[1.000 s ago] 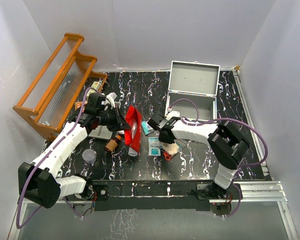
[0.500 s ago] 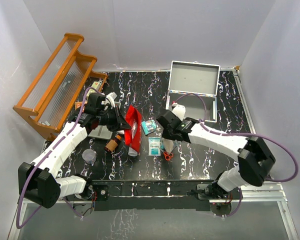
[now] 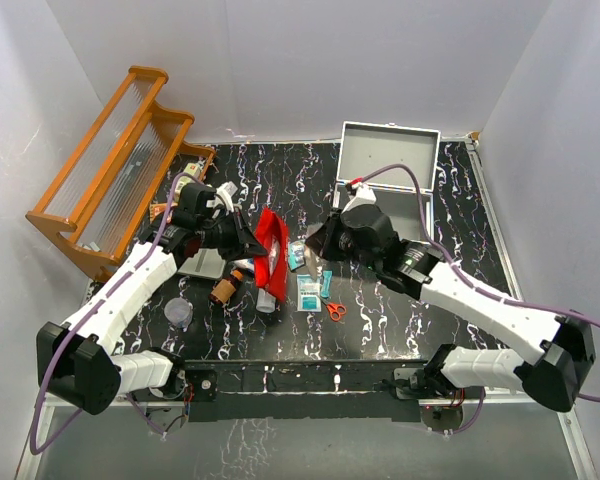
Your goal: Organize the medicine kit
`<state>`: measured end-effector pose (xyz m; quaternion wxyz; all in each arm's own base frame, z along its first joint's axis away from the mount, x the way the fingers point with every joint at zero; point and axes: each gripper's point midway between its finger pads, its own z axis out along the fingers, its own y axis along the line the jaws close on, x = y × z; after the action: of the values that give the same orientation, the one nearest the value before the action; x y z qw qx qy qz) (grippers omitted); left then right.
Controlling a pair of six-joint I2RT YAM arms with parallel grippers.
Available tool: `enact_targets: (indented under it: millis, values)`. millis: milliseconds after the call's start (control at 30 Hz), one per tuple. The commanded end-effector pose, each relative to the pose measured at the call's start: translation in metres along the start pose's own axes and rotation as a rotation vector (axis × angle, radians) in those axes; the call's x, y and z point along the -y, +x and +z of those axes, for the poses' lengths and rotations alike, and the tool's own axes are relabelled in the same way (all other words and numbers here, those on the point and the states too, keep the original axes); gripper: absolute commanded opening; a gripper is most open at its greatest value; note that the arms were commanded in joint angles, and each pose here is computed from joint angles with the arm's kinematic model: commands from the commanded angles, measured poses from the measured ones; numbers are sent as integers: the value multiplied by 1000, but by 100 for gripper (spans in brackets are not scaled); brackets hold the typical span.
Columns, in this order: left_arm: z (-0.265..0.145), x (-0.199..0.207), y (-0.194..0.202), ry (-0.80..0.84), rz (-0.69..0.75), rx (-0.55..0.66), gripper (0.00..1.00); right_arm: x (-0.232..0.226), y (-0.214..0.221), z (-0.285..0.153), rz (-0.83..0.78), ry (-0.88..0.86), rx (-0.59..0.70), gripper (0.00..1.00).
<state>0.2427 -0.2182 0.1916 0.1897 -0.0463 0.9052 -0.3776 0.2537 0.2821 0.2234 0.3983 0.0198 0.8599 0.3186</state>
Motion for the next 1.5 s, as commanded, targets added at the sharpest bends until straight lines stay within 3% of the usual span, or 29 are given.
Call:
enact_targets:
  millis: [0,233,467,667,1000,1233,1467]
  values:
    - [-3,20,-11,48,2,26,0,-79,-53,-29,-48,-354,181,0]
    - [0,23,-13,48,13,40,0,-126,-66,-40,-97,-580,227,0]
    - [-1,25,-17,49,20,55,0,-144,-64,-32,-61,-662,199,0]
    - [-1,24,-15,47,24,53,0,-122,-51,-5,64,-537,141,0]
    - [-1,20,-16,30,28,62,0,-77,-57,10,103,-269,181,0]
    - [0,21,-18,30,32,65,0,-63,-46,26,166,-160,118,0]
    - [2,18,-20,17,39,71,0,-71,-43,27,88,-124,89,0]
